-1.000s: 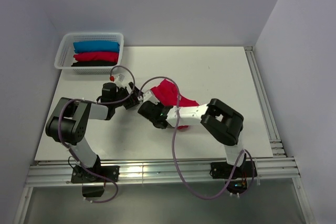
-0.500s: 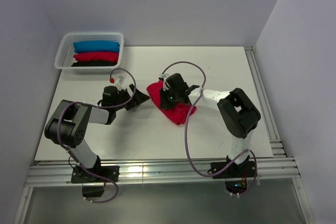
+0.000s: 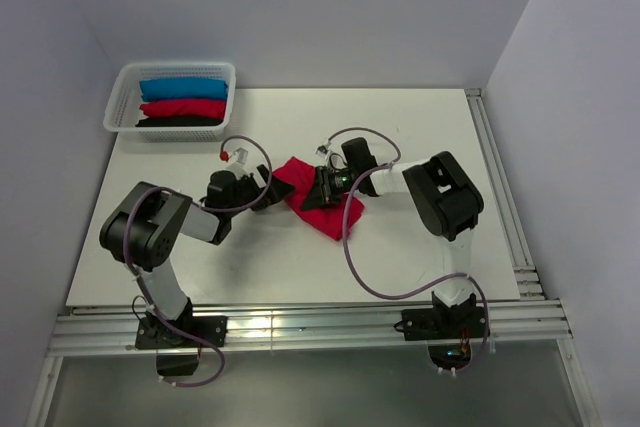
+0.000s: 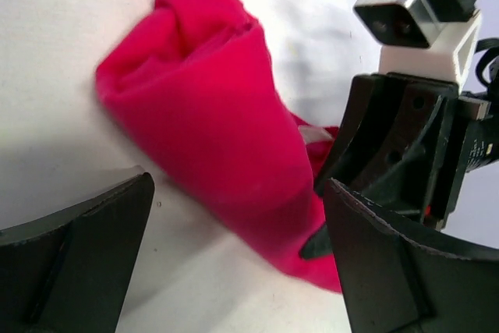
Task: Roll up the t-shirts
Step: Roll the tshirt
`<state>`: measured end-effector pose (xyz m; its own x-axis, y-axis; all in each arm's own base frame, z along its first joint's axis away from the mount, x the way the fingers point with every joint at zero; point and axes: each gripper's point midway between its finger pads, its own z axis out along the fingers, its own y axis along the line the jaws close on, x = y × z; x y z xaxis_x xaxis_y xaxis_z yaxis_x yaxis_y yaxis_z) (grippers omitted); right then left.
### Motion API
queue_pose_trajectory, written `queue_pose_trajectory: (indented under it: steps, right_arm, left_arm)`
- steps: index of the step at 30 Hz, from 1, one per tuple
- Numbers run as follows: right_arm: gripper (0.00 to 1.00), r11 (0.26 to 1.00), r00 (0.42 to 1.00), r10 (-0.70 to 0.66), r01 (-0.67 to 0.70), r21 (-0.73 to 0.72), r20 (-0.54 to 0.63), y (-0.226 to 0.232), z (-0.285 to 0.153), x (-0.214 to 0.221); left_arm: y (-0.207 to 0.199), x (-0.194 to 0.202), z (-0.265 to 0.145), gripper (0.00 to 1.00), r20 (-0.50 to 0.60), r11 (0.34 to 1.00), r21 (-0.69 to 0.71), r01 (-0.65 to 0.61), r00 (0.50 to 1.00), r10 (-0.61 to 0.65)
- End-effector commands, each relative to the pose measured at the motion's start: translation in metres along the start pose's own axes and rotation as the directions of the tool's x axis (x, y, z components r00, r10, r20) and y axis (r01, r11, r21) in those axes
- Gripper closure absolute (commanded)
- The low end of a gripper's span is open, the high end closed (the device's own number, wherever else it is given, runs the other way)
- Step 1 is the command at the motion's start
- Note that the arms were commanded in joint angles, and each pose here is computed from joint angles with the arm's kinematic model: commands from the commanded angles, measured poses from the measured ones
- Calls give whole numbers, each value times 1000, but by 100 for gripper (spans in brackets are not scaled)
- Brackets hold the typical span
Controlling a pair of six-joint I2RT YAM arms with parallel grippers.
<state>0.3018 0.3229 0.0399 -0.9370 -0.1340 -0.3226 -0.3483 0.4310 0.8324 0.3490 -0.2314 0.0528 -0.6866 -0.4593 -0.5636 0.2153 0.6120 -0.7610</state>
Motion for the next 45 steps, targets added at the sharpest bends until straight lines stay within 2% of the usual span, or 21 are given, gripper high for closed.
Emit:
queue_pose_trajectory:
  steps: [1, 8, 11, 12, 14, 15, 17, 23, 24, 26, 30, 32, 38, 42, 45]
  right_arm:
    - [100, 991, 987, 135, -136, -2, -89, -17, 7, 36]
    - [100, 987, 983, 158, -160, -11, -96, -19, 8, 38]
    - [100, 988, 983, 154, -156, -14, -95, -17, 8, 38]
    - [100, 988, 984, 155, -156, -12, -94, -18, 7, 37]
    - [98, 989, 985, 147, -149, -13, -93, -18, 7, 37]
    - [97, 989, 985, 148, -149, -8, -93, -18, 7, 37]
    - [90, 990, 986, 140, -141, 3, -90, -19, 7, 37]
    - [56, 997, 995, 79, -78, 22, -56, -12, -3, 35]
    - [54, 997, 997, 65, -64, 36, -46, -11, -5, 34]
    - [50, 998, 999, 21, -18, 67, -35, -5, -11, 33]
    - [48, 986, 999, -44, 45, 161, -8, -1, -20, 30]
    - [38, 972, 996, -87, 80, 219, 21, 2, -27, 26]
    - [36, 913, 982, -181, 146, 381, 59, 11, -50, 28]
    - [36, 857, 964, -264, 229, 462, 12, 25, -50, 41]
    - [37, 825, 963, -268, 233, 515, -7, 26, -50, 50]
  left_arm:
    - [2, -7, 10, 3, 44, 1000, -5, -15, 999, 15]
    - [16, -5, 22, 3, 59, 999, -34, 15, 998, -13]
    - [25, -8, 25, 9, 69, 996, -84, 31, 997, -25]
    - [28, -7, 26, 12, 68, 994, -99, 40, 997, -33]
    - [31, -7, 28, 31, 65, 993, -109, 41, 997, -34]
    - [35, -6, 30, 51, 59, 991, -128, 46, 998, -39]
    - [36, -8, 33, 65, 51, 989, -141, 38, 998, -31]
    - [39, -10, 36, 79, 23, 982, -187, 24, 1000, -20]
    - [41, -11, 36, 83, 21, 979, -201, 26, 1000, -23]
    - [44, -10, 37, 84, 9, 974, -225, 33, 999, -32]
    - [45, -12, 37, 87, 7, 969, -243, 34, 999, -34]
    - [44, -12, 36, 87, 8, 970, -241, 29, 1000, -28]
    - [38, -13, 35, 89, 3, 974, -224, 20, 1000, -20]
    - [38, -13, 34, 89, 2, 973, -231, 15, 1000, -15]
    - [38, -12, 34, 90, 0, 971, -238, 15, 1000, -15]
